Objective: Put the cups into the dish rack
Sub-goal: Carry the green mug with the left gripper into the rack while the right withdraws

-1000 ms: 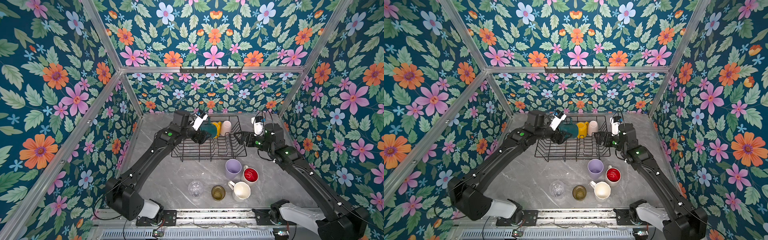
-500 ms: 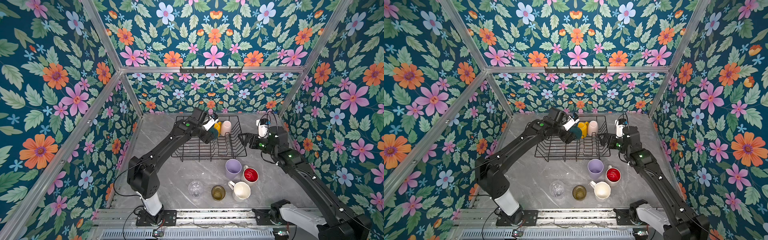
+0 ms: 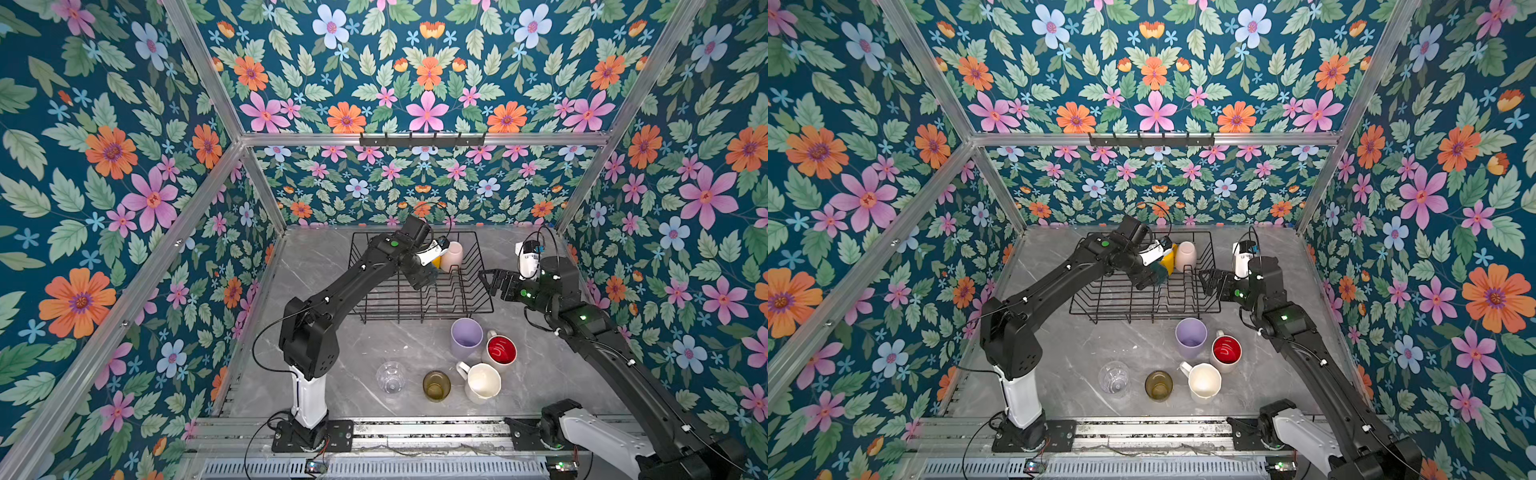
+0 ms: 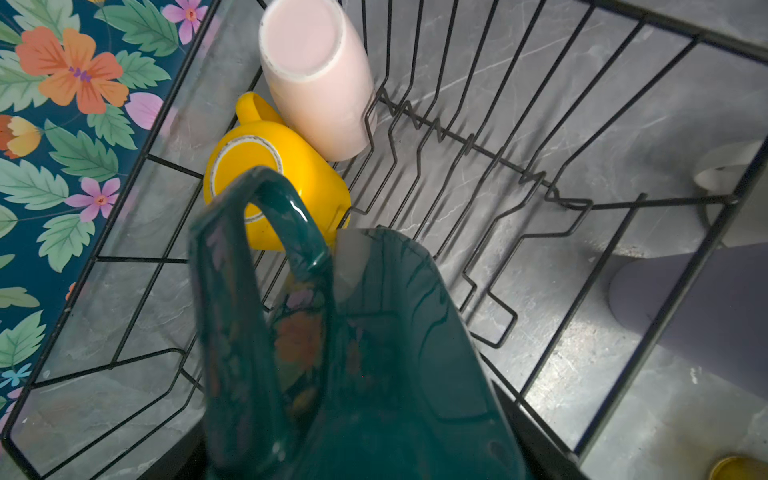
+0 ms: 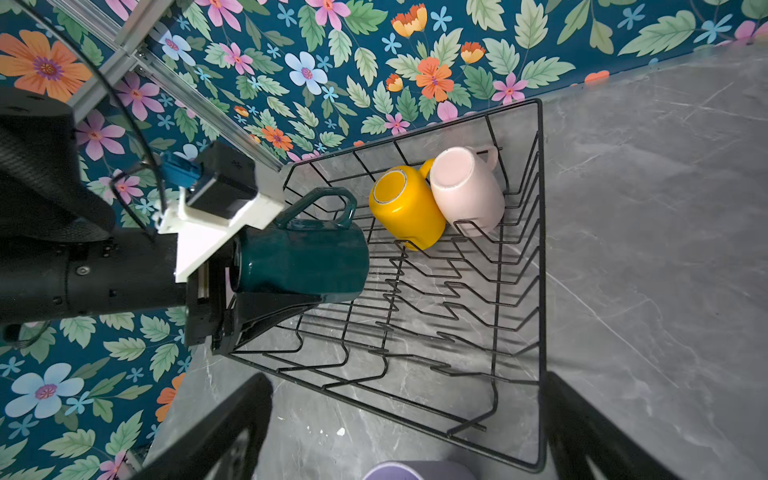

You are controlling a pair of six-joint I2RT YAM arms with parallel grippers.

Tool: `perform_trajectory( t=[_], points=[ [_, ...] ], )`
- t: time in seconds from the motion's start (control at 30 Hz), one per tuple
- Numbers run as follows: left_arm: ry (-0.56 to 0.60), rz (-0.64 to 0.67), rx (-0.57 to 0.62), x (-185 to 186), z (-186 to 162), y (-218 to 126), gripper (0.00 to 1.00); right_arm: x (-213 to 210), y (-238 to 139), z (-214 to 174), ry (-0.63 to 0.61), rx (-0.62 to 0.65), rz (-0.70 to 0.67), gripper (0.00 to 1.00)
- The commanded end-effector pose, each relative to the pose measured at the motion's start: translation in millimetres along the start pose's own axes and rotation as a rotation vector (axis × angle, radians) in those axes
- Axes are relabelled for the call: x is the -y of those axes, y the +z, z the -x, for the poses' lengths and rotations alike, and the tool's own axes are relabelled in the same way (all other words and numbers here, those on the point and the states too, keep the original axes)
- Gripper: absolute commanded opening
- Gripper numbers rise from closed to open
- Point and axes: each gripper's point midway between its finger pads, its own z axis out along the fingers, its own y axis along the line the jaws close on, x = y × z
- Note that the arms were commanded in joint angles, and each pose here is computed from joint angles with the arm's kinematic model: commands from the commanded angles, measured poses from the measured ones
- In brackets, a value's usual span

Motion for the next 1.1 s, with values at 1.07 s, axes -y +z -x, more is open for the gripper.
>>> perform_trajectory(
  t=[1.07],
  points=[
    [0.080,-0.063,-0.080,24,-3,73,0.00,6,-3,-6,0.022,0.004,-0.006,0.99]
  ],
)
